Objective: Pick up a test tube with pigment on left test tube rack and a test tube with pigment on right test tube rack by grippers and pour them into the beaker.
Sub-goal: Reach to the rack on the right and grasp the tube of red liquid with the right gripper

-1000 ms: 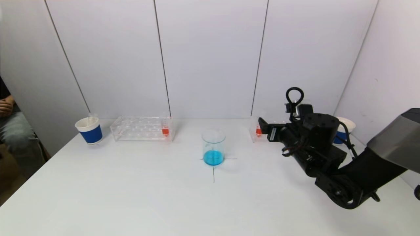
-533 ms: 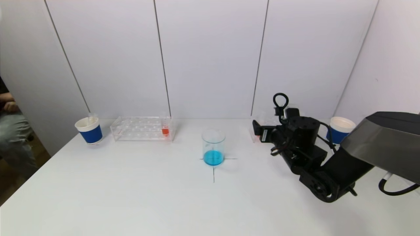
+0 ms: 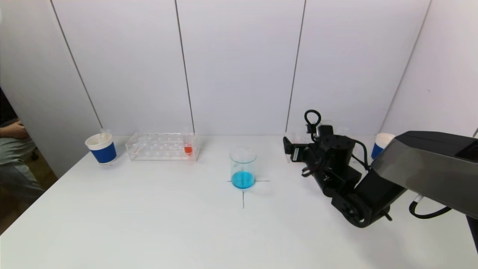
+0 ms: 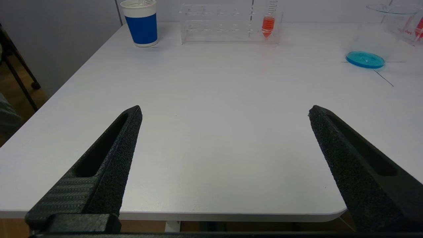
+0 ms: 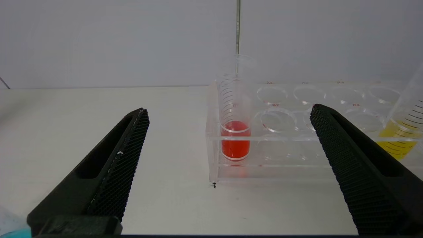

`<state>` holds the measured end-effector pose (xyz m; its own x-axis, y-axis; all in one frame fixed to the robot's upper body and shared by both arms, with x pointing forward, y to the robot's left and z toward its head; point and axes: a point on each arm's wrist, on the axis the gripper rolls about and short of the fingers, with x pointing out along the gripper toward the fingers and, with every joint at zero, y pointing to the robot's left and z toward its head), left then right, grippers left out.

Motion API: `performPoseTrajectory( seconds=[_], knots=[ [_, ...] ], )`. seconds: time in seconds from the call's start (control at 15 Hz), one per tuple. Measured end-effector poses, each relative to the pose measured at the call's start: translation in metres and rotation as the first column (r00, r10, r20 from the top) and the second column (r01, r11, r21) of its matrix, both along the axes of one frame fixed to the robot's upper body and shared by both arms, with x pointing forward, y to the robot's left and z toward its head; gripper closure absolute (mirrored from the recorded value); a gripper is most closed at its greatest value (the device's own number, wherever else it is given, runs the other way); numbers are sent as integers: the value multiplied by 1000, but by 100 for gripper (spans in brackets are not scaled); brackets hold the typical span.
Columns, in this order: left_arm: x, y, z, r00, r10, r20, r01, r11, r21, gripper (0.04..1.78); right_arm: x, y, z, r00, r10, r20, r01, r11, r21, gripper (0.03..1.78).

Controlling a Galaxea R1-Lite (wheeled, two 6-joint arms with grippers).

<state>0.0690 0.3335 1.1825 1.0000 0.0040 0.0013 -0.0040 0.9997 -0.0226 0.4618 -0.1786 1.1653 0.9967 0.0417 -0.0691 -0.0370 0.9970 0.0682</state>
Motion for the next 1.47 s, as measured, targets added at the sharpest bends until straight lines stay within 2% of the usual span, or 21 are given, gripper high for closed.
performPoseTrajectory(
  seconds=[0.53, 1.47],
  knots=[
    [0, 0, 0, 1000, 0, 0, 0, 1000, 0, 6, 7, 0, -2, 1000, -9, 5, 9, 1000, 2, 4],
    [0, 0, 0, 1000, 0, 0, 0, 1000, 0, 6, 35, 5, -3, 998, -13, 62, 13, 1000, 6, 4]
  ],
)
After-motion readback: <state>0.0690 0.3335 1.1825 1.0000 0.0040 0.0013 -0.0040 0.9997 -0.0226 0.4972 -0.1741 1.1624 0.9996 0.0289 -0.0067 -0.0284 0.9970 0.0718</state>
